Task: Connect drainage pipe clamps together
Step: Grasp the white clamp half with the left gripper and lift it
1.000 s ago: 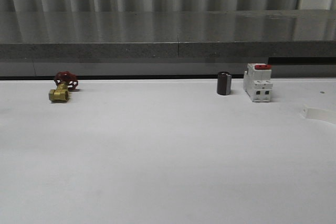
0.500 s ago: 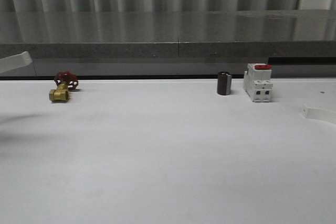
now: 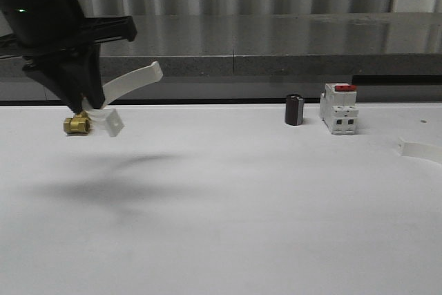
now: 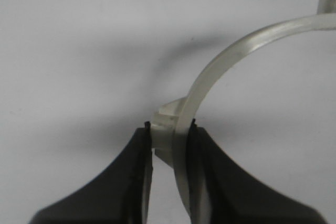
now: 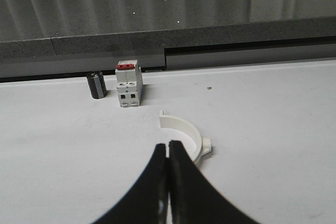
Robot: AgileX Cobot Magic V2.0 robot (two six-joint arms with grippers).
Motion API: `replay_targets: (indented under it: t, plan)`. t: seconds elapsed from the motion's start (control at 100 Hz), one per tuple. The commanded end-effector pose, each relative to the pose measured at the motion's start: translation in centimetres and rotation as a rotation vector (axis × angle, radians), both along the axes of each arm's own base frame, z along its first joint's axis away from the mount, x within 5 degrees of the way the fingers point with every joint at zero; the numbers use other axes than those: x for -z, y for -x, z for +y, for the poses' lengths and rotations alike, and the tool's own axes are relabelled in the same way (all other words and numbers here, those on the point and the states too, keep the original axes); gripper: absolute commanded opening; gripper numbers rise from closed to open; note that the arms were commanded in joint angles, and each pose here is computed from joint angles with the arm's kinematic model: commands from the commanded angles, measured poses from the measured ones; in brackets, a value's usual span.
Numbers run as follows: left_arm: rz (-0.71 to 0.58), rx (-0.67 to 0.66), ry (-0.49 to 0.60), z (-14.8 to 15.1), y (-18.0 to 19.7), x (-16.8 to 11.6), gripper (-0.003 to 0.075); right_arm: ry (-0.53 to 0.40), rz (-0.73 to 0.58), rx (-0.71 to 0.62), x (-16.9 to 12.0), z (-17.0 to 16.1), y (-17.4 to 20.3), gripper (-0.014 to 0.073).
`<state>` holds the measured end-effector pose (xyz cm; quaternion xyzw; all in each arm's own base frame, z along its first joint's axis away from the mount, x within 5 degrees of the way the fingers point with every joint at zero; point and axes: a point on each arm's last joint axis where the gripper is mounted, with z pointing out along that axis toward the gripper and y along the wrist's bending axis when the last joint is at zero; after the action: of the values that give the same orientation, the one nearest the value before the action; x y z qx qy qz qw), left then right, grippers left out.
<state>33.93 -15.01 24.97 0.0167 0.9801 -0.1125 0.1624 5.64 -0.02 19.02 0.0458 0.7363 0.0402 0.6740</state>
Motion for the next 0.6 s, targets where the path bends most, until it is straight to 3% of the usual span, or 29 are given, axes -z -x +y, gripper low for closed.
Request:
replay_targets:
  t: [0.0,0.59]
  plan:
    - [-0.104,-0.031,0.084,-1.2,0.4,-2.8,0.004,0.013,-0.11,0.002,-1.3,0.0,0.1,-0.0068]
    - [-0.025,-0.07,0.102,-6.7,-1.9,2.0,0.004,0.013,-0.11,0.002,-1.3,0.0,0.1,-0.0068]
